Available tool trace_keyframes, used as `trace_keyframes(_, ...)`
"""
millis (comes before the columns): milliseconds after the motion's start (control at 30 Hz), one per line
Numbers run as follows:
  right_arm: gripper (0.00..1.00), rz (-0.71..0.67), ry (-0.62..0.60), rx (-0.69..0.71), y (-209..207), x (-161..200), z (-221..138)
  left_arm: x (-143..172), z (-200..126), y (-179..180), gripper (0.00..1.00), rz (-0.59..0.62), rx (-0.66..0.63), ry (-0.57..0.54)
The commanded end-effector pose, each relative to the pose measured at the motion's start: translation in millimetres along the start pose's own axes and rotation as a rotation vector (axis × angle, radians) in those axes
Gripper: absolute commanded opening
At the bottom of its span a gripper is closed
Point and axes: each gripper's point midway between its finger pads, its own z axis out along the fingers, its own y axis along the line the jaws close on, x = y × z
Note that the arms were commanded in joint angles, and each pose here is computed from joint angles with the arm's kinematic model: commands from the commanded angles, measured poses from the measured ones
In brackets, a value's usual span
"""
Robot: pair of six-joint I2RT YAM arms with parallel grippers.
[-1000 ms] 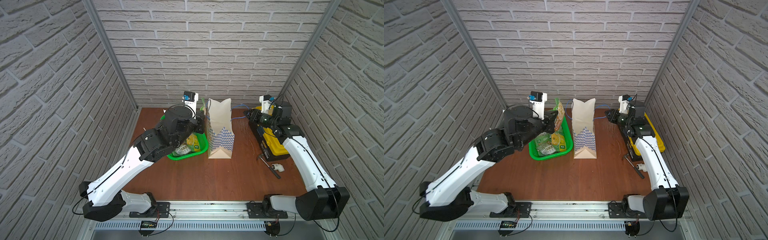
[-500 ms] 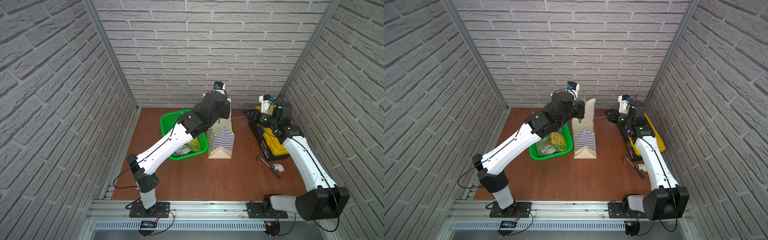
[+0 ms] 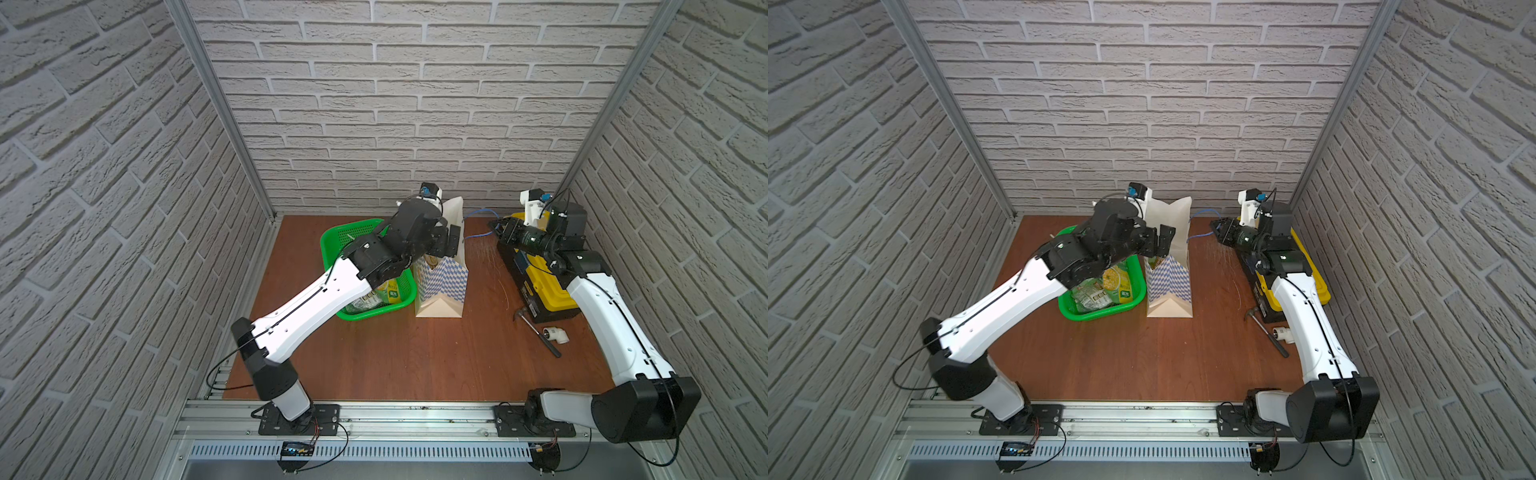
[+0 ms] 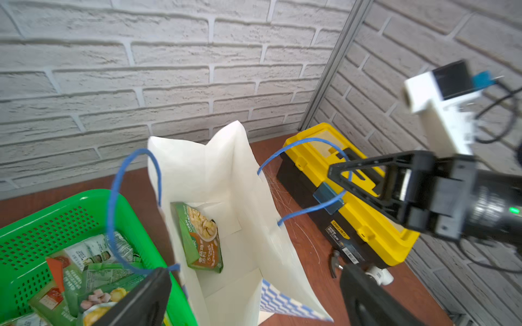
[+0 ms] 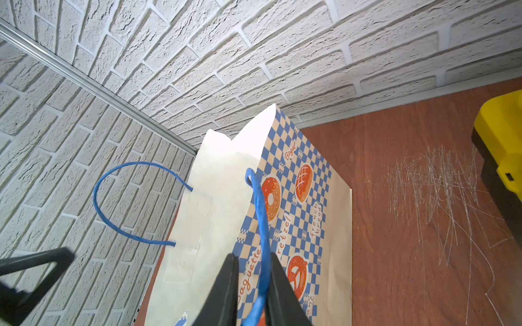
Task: Place the condiment packets inside the bag
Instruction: Place the condiment packet in the paper bag, then pick up the condiment packet from the storage box.
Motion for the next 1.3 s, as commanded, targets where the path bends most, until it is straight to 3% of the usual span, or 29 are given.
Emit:
trace_keyframes(0,0.22,-0.023,-0.036,-0.011,5,-7,-7,-24,-45,29,0.98,-0.019,-0.068,-0.151)
trace_keyframes(233,0.23,-0.031,-0.046,0.048,0,-7,-17,36,-81,111,0.98,-0.028,-0.302,-0.111)
trace_keyframes(367,0.24,-0.044,-0.043,0.096,-6,-6,-22,88,-77,160,0.98,-0.082,-0.403,0.000)
trace_keyframes(500,0.25,-0.032,-0.033,0.086,-5,-3,-21,132,-59,191,0.98,-0.165,-0.424,0.115)
trace_keyframes(667,0.25,-0.026,-0.011,0.078,-6,7,-21,167,-31,203,0.98,-0.219,-0.413,0.223)
trace_keyframes(833,0.24,-0.037,-0.007,0.099,-13,13,-21,188,1,191,0.82,-0.310,-0.319,0.285)
trace_keyframes(967,0.24,-0.034,0.003,0.100,-17,15,-16,205,22,185,0.76,-0.407,-0.271,0.294)
trace_keyframes(1267,0.24,-0.026,0.001,0.071,-12,8,-10,232,48,187,0.61,-0.458,-0.289,0.370)
